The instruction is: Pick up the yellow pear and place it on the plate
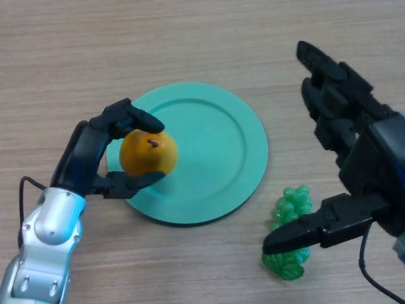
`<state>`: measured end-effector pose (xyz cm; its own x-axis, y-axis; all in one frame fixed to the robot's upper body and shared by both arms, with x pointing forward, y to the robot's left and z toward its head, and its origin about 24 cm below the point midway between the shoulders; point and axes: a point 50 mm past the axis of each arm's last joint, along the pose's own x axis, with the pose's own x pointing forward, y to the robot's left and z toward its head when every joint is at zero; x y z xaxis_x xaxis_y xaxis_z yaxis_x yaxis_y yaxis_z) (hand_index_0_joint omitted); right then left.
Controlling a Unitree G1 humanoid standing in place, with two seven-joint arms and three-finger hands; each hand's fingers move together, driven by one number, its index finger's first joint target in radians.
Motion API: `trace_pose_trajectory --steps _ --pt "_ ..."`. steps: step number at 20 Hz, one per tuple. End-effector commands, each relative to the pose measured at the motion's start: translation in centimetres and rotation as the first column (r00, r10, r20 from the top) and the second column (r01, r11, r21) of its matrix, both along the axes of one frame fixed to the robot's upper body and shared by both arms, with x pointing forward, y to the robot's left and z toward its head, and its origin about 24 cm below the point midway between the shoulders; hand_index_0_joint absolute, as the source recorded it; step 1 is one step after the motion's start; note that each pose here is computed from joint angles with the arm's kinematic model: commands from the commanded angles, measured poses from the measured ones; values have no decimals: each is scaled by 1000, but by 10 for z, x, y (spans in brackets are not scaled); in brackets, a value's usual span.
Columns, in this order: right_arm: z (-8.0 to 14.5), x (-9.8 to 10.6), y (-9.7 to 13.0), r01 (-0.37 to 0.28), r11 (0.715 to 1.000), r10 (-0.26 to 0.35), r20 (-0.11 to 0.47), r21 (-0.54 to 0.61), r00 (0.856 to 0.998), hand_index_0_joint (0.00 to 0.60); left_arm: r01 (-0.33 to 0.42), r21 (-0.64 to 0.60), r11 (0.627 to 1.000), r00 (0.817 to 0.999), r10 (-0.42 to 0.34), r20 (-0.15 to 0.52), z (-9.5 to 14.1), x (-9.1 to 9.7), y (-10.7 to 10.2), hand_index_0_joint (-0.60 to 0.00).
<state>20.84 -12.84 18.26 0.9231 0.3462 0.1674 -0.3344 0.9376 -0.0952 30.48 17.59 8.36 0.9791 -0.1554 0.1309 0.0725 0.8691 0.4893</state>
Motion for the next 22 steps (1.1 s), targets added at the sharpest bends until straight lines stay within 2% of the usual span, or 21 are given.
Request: trace_pose_trajectory --steps 1,5,6,7,8,9,10,11,14,17,20,22 --pt "27 -13 -5 -6 999 -2 211 38 977 0 65 33 997 957 -71 282 38 7 -11 -600" --pt "29 -20 -6 -7 998 -4 203 54 979 0 119 -23 993 960 -109 256 35 9 -21 -600" --pt "31 -20 -6 -3 999 -8 213 51 977 0 84 -89 992 976 -64 210 33 11 -17 -600" --pt "31 -20 -6 -2 999 -8 214 49 977 0 82 -92 992 976 -61 208 33 11 -17 -500" --pt "30 -20 -6 -1 999 -9 215 47 977 0 71 -99 993 978 -50 204 33 11 -16 -349" --pt "30 -20 -6 0 999 -10 215 46 977 0 56 -103 993 980 -35 198 32 11 -14 -251" --pt "29 -20 -5 -1 999 -8 212 42 977 0 23 -103 994 982 -3 190 31 11 -12 -99" --pt "27 -20 -3 -7 999 -1 202 38 979 0 -8 -106 994 984 27 178 30 11 -9 -18" --pt "28 -20 -2 3 999 -12 213 43 977 0 0 -221 975 986 37 163 36 5 -4 0" --pt "25 -18 1 6 999 -12 196 32 980 0 -3 -189 982 982 39 185 41 -2 0 0" --pt "26 -17 2 -1 999 -6 184 38 983 0 20 -235 972 983 24 183 63 -21 6 0" --pt "23 -17 1 -3 999 -4 175 41 985 0 47 -274 960 975 16 222 83 -37 8 0"
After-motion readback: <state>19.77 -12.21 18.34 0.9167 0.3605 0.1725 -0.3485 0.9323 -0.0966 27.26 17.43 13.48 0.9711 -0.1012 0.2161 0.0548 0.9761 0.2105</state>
